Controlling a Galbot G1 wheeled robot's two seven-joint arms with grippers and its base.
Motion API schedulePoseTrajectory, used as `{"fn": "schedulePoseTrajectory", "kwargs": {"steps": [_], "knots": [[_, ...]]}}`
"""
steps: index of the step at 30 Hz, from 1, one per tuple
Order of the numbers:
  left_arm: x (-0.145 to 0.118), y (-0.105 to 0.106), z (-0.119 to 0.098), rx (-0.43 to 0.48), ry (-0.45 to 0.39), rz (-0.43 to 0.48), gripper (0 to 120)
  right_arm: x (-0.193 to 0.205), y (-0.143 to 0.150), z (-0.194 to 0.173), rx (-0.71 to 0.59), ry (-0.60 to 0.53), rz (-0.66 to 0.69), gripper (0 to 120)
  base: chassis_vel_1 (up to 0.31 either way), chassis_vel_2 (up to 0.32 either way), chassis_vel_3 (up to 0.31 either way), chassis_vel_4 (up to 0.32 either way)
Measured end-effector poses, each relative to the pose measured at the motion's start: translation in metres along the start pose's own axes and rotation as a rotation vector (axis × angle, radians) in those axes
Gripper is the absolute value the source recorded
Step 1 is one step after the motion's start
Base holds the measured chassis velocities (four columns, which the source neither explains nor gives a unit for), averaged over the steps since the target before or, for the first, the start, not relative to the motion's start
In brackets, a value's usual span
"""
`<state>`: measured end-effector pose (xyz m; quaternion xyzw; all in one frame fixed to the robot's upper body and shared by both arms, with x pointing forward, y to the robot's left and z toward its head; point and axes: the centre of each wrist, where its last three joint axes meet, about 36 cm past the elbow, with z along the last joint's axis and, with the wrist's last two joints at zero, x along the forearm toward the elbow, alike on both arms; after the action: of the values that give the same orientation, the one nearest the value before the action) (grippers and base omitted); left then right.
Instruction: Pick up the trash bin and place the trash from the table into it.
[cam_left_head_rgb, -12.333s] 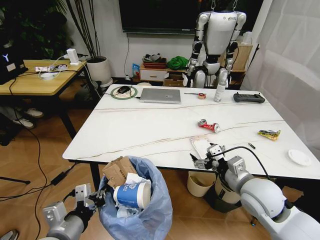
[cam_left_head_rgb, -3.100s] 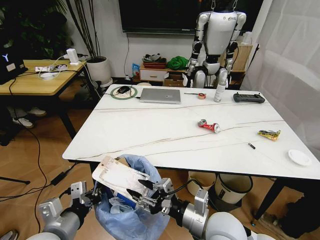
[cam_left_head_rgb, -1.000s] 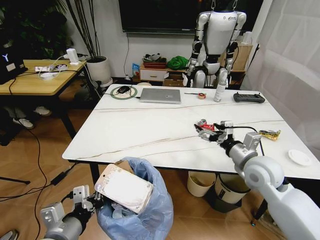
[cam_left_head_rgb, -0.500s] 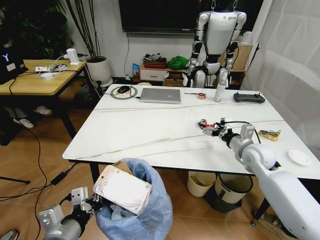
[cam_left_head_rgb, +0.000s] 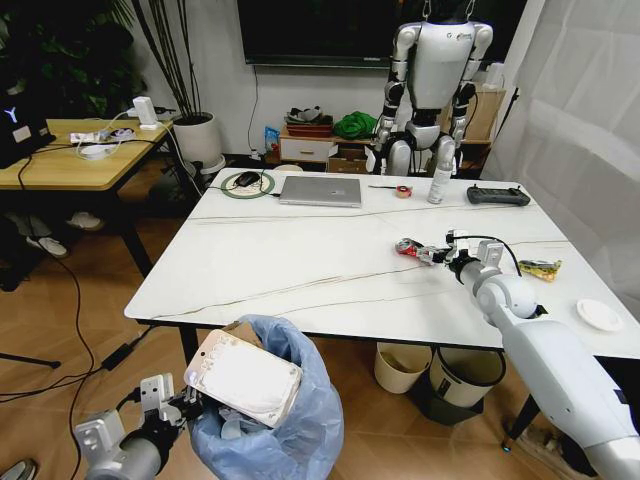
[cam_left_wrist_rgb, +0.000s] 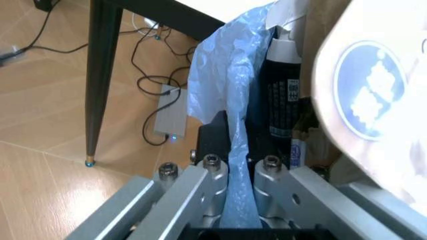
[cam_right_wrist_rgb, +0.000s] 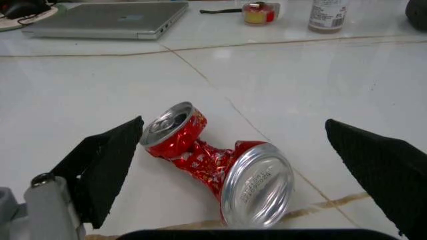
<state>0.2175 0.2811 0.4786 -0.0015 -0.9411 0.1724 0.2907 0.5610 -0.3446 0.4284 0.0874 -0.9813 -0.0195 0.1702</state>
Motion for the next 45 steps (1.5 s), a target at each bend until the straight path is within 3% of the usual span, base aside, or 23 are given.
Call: {"fn": "schedulePoseTrajectory", "kwargs": {"steps": [15, 22, 27, 29, 32, 34, 35, 45], "knots": [[-0.002, 0.002, -0.003, -0.003, -0.004, 0.003, 0, -0.005, -0.002, 0.013, 0.013, 0.023, 0.053, 100, 0.000, 0.000, 0.000, 0.000], [-0.004, 0.002, -0.003, -0.005, -0.002, 0.005, 0, -0.003, -0.003, 0.023, 0.014, 0.041, 0.068, 90, 0.000, 0.000, 0.000, 0.000], [-0.005, 0.003, -0.004, -0.006, -0.001, 0.009, 0, -0.005, 0.005, 0.030, 0.002, 0.045, 0.085, 68, 0.000, 0.000, 0.000, 0.000], [-0.006, 0.003, -0.004, -0.006, 0.000, 0.009, 0, -0.005, 0.006, 0.031, -0.003, 0.046, 0.089, 66, 0.000, 0.000, 0.000, 0.000], [-0.006, 0.003, -0.005, -0.007, -0.001, 0.009, 0, -0.004, 0.004, 0.032, -0.013, 0.045, 0.097, 51, 0.000, 0.000, 0.000, 0.000], [-0.006, 0.004, -0.005, -0.007, -0.001, 0.009, 0, -0.004, 0.004, 0.032, -0.013, 0.044, 0.098, 51, 0.000, 0.000, 0.000, 0.000], [-0.007, 0.004, -0.005, -0.007, -0.001, 0.009, 0, -0.004, 0.004, 0.032, -0.015, 0.044, 0.099, 44, 0.000, 0.000, 0.000, 0.000], [-0.009, 0.004, -0.005, -0.006, 0.001, 0.011, 0, -0.004, 0.004, 0.031, -0.016, 0.043, 0.099, 44, 0.000, 0.000, 0.000, 0.000]]}}
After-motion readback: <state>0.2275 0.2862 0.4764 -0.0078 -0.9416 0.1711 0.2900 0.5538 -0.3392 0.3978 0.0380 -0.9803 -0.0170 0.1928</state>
